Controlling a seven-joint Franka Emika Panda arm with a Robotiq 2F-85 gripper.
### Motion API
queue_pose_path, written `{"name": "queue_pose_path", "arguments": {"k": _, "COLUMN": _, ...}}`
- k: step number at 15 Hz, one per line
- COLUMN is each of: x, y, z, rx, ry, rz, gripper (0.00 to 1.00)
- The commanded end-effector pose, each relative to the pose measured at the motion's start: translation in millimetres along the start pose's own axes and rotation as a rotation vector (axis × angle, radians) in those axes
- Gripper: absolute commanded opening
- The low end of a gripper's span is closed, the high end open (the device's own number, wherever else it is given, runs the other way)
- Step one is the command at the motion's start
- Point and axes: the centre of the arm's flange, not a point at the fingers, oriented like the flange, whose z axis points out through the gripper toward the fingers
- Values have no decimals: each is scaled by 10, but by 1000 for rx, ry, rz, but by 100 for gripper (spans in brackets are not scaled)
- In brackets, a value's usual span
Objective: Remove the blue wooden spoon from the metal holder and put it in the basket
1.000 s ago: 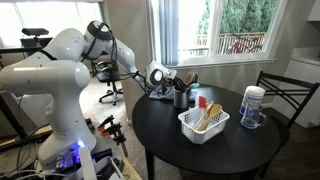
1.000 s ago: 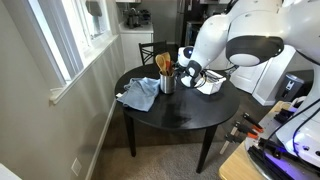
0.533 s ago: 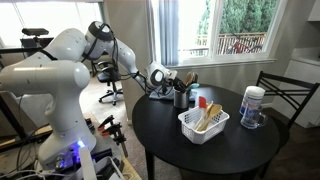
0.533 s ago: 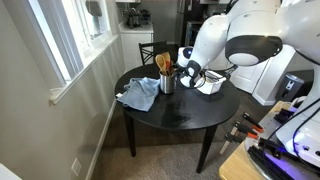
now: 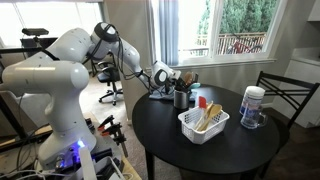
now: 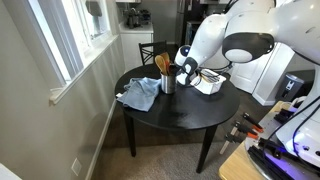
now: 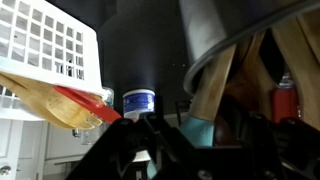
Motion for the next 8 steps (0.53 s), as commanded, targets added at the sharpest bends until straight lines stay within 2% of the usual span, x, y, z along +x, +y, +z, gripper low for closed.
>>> {"name": "queue_pose_path", "arguments": {"k": 1, "x": 19, "y": -17, "z": 59, "rx": -2, "ry": -34, "rz": -20, "gripper": 34}}
{"name": "queue_pose_path", "arguments": {"k": 5, "x": 33, "y": -7, "z": -1, "rx": 7, "ry": -30, "rz": -24, "gripper": 8}}
{"name": "queue_pose_path", "arguments": {"k": 6, "x": 46, "y": -11, "z": -12, "rx": 8, "ry": -26, "rz": -23, "gripper": 6}}
{"name": "queue_pose_path", "arguments": {"k": 8, "x": 68, "y": -17, "z": -50, "rx": 8, "ry": -18, "rz": -21, "gripper": 10}}
